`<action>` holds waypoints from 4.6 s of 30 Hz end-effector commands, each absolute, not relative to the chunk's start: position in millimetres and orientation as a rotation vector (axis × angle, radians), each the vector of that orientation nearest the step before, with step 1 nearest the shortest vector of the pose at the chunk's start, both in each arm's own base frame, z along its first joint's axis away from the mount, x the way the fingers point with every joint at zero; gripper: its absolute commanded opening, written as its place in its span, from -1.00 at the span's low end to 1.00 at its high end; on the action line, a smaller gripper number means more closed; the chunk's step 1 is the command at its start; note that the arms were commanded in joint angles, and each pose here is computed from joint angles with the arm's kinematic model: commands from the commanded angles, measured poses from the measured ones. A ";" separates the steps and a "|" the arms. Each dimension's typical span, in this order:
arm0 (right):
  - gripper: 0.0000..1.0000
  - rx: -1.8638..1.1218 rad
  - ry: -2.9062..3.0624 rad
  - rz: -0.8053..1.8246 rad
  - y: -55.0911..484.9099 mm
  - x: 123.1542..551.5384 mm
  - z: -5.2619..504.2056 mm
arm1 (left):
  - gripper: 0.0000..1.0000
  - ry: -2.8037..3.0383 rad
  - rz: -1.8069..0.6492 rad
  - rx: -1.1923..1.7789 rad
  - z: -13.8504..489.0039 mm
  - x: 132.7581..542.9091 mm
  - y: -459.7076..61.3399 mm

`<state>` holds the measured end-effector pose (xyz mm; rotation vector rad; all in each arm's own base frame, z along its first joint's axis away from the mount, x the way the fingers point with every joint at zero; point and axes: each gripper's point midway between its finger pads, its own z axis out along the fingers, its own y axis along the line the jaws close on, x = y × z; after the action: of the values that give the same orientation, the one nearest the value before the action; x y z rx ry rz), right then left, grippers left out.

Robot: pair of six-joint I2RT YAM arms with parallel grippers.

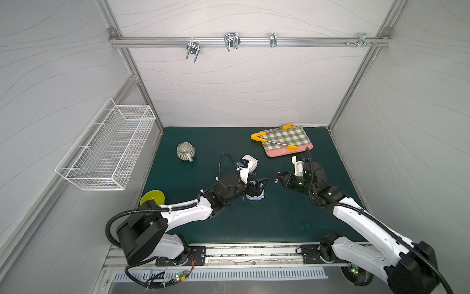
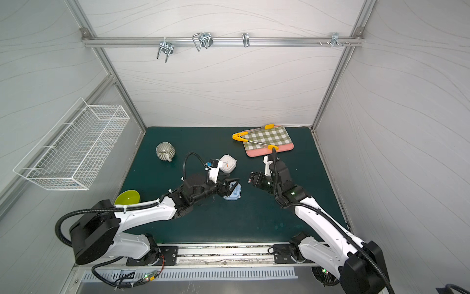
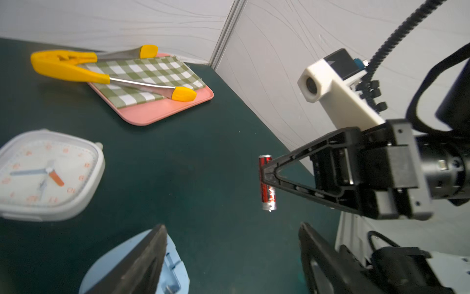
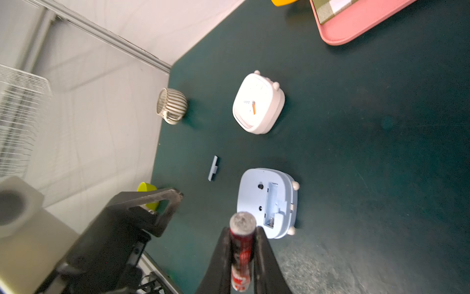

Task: Insert the battery into the alarm
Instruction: Pick up the battery at the center of the board.

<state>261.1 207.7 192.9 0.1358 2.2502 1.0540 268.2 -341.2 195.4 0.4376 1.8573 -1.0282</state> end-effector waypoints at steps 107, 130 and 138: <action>-0.45 -1.958 1.141 0.229 335.9 214.4 223.6 | -0.73 2.435 -1.867 0.666 229.8 226.5 -271.2; -0.96 -1.613 1.362 0.580 333.1 218.8 245.1 | 0.65 2.009 -1.617 0.674 269.3 254.7 -270.3; -0.97 -1.246 1.543 1.021 330.8 208.0 277.9 | 0.85 1.740 -1.383 0.575 313.1 278.5 -258.9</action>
<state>219.0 324.4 242.1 -1.4171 1.5325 0.7731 259.6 -258.6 275.7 0.6111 1.9206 -1.4605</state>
